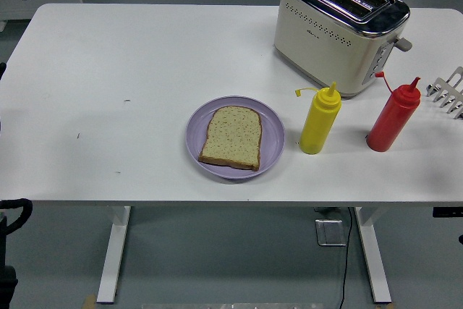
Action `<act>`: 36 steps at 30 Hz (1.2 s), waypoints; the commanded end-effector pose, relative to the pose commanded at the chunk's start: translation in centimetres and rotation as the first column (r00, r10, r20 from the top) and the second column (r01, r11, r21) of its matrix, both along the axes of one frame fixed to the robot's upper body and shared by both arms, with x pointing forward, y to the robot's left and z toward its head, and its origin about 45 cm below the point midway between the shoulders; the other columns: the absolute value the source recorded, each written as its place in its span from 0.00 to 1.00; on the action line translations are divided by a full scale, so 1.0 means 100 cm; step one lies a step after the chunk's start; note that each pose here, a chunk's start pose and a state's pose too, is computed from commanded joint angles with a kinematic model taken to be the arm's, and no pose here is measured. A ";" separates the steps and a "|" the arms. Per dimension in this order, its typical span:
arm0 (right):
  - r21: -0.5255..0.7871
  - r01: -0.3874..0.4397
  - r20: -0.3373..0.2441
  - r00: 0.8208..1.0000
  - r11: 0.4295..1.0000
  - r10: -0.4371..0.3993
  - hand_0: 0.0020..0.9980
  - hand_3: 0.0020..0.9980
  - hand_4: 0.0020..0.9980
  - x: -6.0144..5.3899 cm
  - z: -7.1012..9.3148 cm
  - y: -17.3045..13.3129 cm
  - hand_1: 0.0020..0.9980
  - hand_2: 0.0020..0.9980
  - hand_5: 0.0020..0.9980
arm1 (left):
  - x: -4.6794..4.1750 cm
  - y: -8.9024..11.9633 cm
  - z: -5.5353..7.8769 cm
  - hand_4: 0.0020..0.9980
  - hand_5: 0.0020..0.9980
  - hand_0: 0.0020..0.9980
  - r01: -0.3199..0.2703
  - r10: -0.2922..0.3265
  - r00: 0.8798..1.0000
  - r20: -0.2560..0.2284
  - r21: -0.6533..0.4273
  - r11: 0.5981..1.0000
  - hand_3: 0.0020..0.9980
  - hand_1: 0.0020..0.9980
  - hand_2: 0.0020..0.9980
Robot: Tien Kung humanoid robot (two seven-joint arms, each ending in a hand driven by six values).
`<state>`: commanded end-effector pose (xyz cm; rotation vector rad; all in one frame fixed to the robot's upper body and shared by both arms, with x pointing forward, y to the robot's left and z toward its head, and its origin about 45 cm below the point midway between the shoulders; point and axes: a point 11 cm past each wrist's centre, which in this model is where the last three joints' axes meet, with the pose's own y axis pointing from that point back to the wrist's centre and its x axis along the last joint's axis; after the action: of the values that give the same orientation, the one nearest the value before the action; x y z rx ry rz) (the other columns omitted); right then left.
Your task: Pick up the cup,pour liquid into bread,place the cup on the desk
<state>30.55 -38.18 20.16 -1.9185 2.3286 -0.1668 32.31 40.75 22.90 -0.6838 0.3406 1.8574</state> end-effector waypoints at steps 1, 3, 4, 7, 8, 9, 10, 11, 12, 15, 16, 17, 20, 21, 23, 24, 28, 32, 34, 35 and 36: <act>-0.024 -0.008 -0.004 1.000 1.000 0.008 0.98 1.00 0.92 0.000 -0.001 0.002 0.91 0.98 0.39 | 0.0000 0.000 0.000 0.67 1.00 0.72 0.000 0.000 1.000 0.000 0.000 1.000 0.68 0.74 0.76; -0.080 -0.035 -0.015 0.999 0.996 0.034 1.00 1.00 0.93 0.001 -0.003 0.009 0.94 1.00 0.35 | 0.0000 0.000 0.000 0.67 1.00 0.72 0.001 -0.001 1.000 -0.001 0.001 1.000 0.68 0.74 0.76; -0.102 -0.044 -0.018 0.999 0.994 0.042 1.00 1.00 0.93 0.001 -0.003 0.011 0.94 1.00 0.35 | 0.0000 0.000 0.000 0.67 1.00 0.72 0.001 -0.001 1.000 -0.001 0.001 1.000 0.68 0.74 0.76; -0.123 -0.080 -0.033 0.997 0.989 0.076 1.00 1.00 0.93 0.003 -0.006 0.020 0.94 1.00 0.35 | -0.0003 0.000 0.000 0.67 1.00 0.72 0.000 0.000 1.000 -0.002 0.001 1.000 0.68 0.74 0.76; -0.122 -0.085 -0.035 0.996 0.989 0.081 1.00 1.00 0.93 0.003 -0.006 0.021 0.94 1.00 0.35 | -0.0004 0.000 0.000 0.67 1.00 0.72 0.000 0.000 1.000 -0.002 0.001 1.000 0.68 0.74 0.76; -0.118 -0.093 -0.040 0.995 0.989 0.089 1.00 1.00 0.94 0.004 -0.007 0.023 0.94 1.00 0.32 | -0.0005 0.000 0.000 0.66 1.00 0.72 -0.001 0.001 1.000 -0.002 0.002 1.000 0.68 0.74 0.76; -0.112 -0.103 -0.045 0.994 0.988 0.098 1.00 1.00 0.94 0.006 -0.008 0.027 0.94 1.00 0.32 | -0.0006 0.001 0.000 0.66 1.00 0.72 -0.002 0.002 1.000 -0.003 0.002 1.000 0.68 0.74 0.76; -0.109 -0.106 -0.047 0.994 0.988 0.101 1.00 1.00 0.94 0.006 -0.009 0.029 0.94 1.00 0.32 | -0.0006 0.001 0.000 0.66 1.00 0.72 -0.002 0.002 1.000 -0.004 0.002 1.000 0.68 0.74 0.76; -0.106 -0.108 -0.047 0.994 0.989 0.103 1.00 1.00 0.94 0.008 -0.009 0.031 0.94 1.00 0.32 | -0.0006 0.001 0.000 0.66 1.00 0.72 -0.003 0.003 1.000 -0.003 0.002 1.000 0.68 0.74 0.76; -0.104 -0.110 -0.052 0.993 0.988 0.105 1.00 1.00 0.94 0.012 -0.012 0.037 0.94 1.00 0.30 | -0.0006 0.001 0.000 0.67 1.00 0.72 -0.003 0.003 1.000 -0.003 0.001 1.000 0.68 0.74 0.76; -0.104 -0.109 -0.057 0.993 0.989 0.103 1.00 1.00 0.94 0.013 -0.014 0.039 0.94 1.00 0.30 | -0.0005 0.001 0.000 0.67 1.00 0.72 -0.004 0.004 1.000 -0.002 0.001 1.000 0.68 0.74 0.76; -0.104 -0.107 -0.062 0.993 0.989 0.100 1.00 1.00 0.94 0.015 -0.015 0.040 0.94 1.00 0.30 | -0.0004 0.001 0.000 0.67 1.00 0.72 -0.004 0.004 1.000 -0.001 0.001 1.000 0.68 0.74 0.76; -0.102 -0.103 -0.074 0.993 0.989 0.096 1.00 1.00 0.94 0.018 -0.019 0.043 0.94 1.00 0.30 | -0.0006 0.002 0.001 0.67 1.00 0.72 -0.005 0.005 1.000 0.000 0.002 1.000 0.68 0.74 0.76; -0.101 -0.104 -0.077 0.992 0.989 0.096 0.99 1.00 0.94 0.019 -0.020 0.045 0.94 1.00 0.30 | -0.0007 0.002 0.001 0.67 1.00 0.72 -0.005 0.005 1.000 -0.001 0.002 1.000 0.68 0.74 0.76; -0.098 -0.106 -0.080 0.992 0.989 0.098 0.99 1.00 0.94 0.021 -0.022 0.048 0.94 1.00 0.30 | -0.0007 0.002 0.000 0.67 1.00 0.72 -0.006 0.006 1.000 -0.002 0.002 1.000 0.68 0.74 0.76; -0.098 -0.108 -0.082 0.992 0.989 0.101 0.99 1.00 0.94 0.023 -0.023 0.050 0.94 1.00 0.30 | -0.0007 0.002 0.000 0.67 1.00 0.72 -0.006 0.006 1.000 -0.002 0.001 1.000 0.68 0.74 0.76; -0.087 -0.109 -0.079 0.992 0.990 0.102 0.98 1.00 0.94 0.030 -0.024 0.060 0.92 0.98 0.30 | -0.0004 0.002 0.000 0.67 1.00 0.72 -0.005 0.005 1.000 -0.002 0.000 1.000 0.68 0.74 0.76; -0.088 -0.104 -0.077 0.992 0.991 0.097 0.98 1.00 0.94 0.036 -0.025 0.068 0.92 0.98 0.30 | -0.0005 0.002 0.000 0.67 1.00 0.72 -0.006 0.006 1.000 -0.001 0.000 1.000 0.68 0.74 0.76; -0.089 -0.095 -0.085 0.993 0.991 0.087 0.96 1.00 0.94 0.039 -0.027 0.071 0.88 0.94 0.30 | -0.0007 0.002 0.000 0.66 1.00 0.72 -0.007 0.007 1.000 -0.001 0.000 1.000 0.68 0.74 0.76; -0.089 -0.094 -0.086 0.993 0.992 0.086 0.96 1.00 0.94 0.040 -0.027 0.071 0.88 0.94 0.30 | -0.0007 0.002 0.000 0.66 1.00 0.72 -0.007 0.007 1.000 -0.001 0.000 1.000 0.68 0.74 0.76; -0.089 -0.085 -0.088 0.993 0.992 0.077 0.96 1.00 0.94 0.041 -0.029 0.071 0.88 0.94 0.30 | -0.0007 0.002 0.000 0.66 1.00 0.72 -0.007 0.007 1.000 -0.001 0.000 1.000 0.68 0.74 0.76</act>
<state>34.65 -31.06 17.30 -2.0999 2.3283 -0.1926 32.23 40.95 22.94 -0.6853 0.3393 1.8647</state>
